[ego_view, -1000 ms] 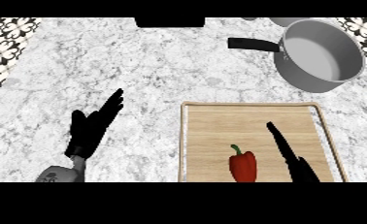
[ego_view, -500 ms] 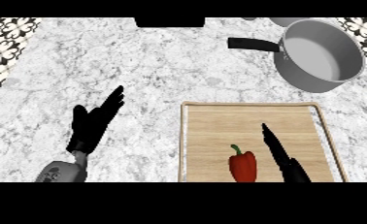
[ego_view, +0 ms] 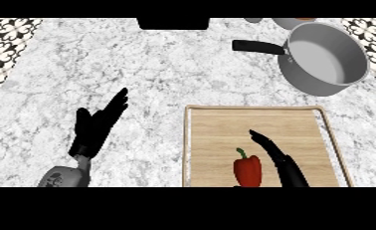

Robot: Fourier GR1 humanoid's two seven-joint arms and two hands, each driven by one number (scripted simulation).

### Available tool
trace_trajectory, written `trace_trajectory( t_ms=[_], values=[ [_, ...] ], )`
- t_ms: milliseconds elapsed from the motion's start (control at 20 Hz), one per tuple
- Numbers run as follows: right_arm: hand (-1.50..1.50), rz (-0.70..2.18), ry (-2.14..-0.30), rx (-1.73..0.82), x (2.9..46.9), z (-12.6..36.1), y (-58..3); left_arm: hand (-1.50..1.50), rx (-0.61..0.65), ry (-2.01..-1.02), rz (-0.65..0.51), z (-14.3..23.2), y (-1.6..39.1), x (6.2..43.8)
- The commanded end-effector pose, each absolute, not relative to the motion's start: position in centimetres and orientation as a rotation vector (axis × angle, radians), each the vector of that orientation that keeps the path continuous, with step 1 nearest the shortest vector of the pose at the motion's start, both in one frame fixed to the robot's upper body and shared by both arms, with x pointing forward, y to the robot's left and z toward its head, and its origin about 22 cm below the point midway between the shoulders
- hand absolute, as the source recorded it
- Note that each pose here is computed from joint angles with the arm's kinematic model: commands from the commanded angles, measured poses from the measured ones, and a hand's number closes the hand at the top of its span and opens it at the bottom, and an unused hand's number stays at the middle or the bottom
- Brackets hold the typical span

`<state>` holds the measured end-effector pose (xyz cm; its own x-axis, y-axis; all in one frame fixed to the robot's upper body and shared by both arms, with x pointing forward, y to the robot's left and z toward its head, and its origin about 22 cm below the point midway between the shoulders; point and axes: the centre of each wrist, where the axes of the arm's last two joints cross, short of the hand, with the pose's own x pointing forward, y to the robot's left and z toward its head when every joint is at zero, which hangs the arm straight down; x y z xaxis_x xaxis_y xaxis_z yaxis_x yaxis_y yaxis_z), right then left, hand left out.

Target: Pick the bell pepper from the tray and place it in the pot

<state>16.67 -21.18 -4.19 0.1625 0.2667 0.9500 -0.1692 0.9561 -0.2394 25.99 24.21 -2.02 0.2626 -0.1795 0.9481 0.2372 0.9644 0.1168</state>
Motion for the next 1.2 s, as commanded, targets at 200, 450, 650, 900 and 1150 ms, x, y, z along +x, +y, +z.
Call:
trace_trajectory(
  t_ms=[200,450,650,900,1150],
  values=[
    [1.5,0.342,-1.388,-0.041,15.4,-9.4,-19.9,0.0,-0.06,-1.269,-0.277,-2.7,25.1,26.0],
    [1.5,0.252,-1.46,0.023,15.5,-8.8,-21.1,0.0,-0.066,-1.278,-0.29,-3.2,25.3,25.6],
    [1.5,0.044,-1.483,-0.266,14.9,-10.0,-22.3,0.0,-0.068,-1.275,-0.28,-2.4,22.9,26.1],
    [1.5,-0.471,-1.453,-0.718,13.3,-8.5,-28.1,0.0,-0.005,-1.262,-0.227,-3.0,26.6,25.0],
    [1.5,-0.445,-1.448,-0.972,12.8,-9.0,-27.6,0.0,-0.047,-1.272,-0.263,-3.1,24.6,25.5]
  ],
)
